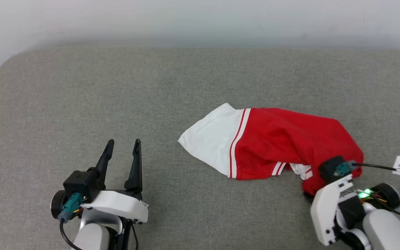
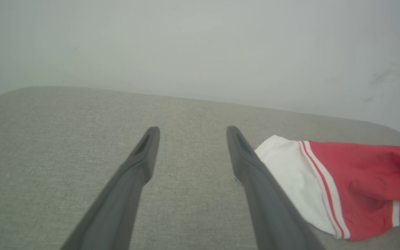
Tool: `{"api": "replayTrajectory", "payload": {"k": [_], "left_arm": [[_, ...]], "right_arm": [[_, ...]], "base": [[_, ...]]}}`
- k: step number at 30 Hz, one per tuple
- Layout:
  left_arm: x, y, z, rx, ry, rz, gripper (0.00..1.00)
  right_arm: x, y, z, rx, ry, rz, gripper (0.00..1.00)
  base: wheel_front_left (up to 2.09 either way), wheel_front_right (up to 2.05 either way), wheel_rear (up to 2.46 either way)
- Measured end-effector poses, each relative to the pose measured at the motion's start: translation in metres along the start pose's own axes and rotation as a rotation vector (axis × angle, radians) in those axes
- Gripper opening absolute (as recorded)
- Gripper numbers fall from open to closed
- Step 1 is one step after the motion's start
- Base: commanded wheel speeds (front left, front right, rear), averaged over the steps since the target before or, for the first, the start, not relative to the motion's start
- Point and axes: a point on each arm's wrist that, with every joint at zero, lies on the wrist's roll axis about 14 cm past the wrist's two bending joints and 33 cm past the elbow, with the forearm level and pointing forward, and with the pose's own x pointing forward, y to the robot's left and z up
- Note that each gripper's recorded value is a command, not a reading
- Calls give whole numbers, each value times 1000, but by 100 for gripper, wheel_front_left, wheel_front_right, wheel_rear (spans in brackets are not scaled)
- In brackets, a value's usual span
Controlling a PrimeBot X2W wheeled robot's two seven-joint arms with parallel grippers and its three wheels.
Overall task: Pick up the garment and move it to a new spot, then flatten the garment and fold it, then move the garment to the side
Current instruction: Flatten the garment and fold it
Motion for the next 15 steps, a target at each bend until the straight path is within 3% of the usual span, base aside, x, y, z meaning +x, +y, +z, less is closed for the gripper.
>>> {"api": "replayTrajectory", "payload": {"k": [6,7,15], "left_arm": [[-1,-10,7,0,-17,-28,100],[-5,-15,11,0,-27,-39,100],[-12,-23,19,1,-46,-61,100]], "right_arm": [[-24,36,49,-75,-191,73,0],[-44,59,73,-119,-293,121,0],[-98,124,110,-211,-502,279,0]], "base": [[0,0,0],[0,0,0],[0,0,0]]}}
